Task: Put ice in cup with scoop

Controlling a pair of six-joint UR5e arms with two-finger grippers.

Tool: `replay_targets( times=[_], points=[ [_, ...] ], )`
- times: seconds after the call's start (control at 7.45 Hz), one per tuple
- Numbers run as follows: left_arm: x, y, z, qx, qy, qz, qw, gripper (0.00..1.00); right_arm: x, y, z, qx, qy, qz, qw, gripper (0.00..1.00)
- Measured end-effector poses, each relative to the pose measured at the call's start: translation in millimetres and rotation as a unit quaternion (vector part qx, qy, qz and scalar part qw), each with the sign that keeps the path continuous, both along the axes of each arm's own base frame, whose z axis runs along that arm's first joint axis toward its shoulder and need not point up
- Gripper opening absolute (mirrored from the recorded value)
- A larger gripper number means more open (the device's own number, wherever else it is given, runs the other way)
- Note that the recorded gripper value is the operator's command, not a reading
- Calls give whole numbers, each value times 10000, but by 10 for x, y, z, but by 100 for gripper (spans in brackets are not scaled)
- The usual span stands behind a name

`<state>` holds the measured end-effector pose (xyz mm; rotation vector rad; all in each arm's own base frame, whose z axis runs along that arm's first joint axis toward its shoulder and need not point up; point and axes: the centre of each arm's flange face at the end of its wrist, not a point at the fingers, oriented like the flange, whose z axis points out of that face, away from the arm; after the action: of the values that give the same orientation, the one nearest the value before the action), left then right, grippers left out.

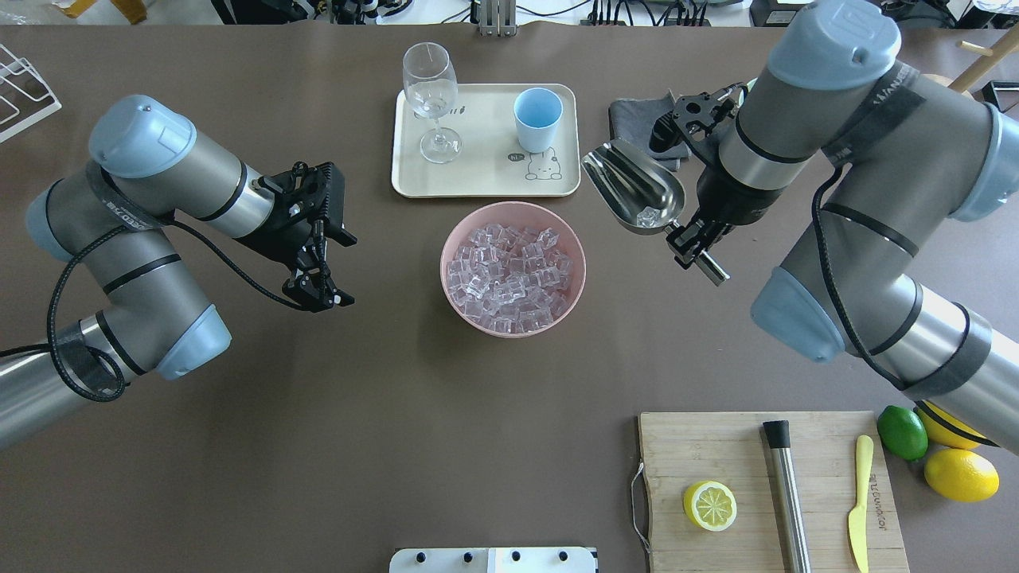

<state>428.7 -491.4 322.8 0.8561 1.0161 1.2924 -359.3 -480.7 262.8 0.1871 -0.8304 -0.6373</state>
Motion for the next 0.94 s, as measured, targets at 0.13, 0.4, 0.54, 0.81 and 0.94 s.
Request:
replay_targets(
  times=[0.13,0.4,0.54,0.81,0.94],
  points=[
    [-9,-10,3,-14,-11,-12,10000,99,4,-131,-37,-339,141,-75,9993,0],
    [-88,-78,22,-54,-47,-89,9999,99,49,-333,-162,-696,494,-274,9960,0],
    [-199,-159,87,-155,-151,-195,9996,99,63,-460,-256,-820,647,-345,9939,0],
    [-519,-345,281,-415,-392,-471,9973,99,-14,-739,-450,-993,869,-432,9903,0],
    [-702,-435,396,-590,-501,-598,9952,99,-108,-906,-506,-1093,958,-450,9884,0]
  ],
)
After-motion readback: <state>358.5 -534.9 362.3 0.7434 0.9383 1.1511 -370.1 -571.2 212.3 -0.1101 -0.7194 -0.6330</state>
